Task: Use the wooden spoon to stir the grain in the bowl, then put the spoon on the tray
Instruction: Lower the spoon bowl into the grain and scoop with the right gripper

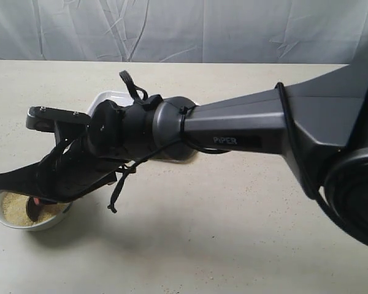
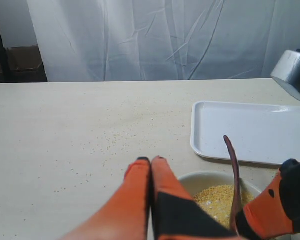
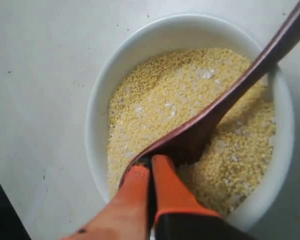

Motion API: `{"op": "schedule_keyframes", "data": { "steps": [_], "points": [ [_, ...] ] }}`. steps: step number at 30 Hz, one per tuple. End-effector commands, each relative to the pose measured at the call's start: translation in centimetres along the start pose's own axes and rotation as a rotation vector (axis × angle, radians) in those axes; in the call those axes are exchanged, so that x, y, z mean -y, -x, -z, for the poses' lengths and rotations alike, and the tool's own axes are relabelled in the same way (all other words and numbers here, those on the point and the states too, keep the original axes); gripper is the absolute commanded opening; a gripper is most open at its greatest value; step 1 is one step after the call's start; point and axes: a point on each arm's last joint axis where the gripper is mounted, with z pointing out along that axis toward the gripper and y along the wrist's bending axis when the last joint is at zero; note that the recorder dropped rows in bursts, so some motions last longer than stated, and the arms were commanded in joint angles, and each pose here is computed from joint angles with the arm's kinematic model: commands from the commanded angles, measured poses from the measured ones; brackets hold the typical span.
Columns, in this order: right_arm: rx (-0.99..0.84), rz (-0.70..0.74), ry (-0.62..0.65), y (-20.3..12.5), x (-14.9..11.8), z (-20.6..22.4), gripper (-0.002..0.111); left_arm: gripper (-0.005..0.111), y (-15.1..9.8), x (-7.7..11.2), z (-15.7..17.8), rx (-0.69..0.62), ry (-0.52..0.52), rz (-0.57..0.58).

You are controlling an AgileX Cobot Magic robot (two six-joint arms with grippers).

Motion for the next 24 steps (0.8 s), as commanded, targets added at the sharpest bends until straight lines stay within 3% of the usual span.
{"op": "schedule_keyframes", "data": {
  "steps": [1,24],
  "points": [
    [0.054,-0.044,0.006,0.58,-0.13,-0.04,0.000,0.000,0.05,0.02,0.02,0.016,-0.004,-0.001],
    [0.125,-0.122,0.019,0.84,-0.78,-0.10,0.000,0.000,0.05,0.02,0.02,0.016,-0.004,-0.001]
  ]
}}
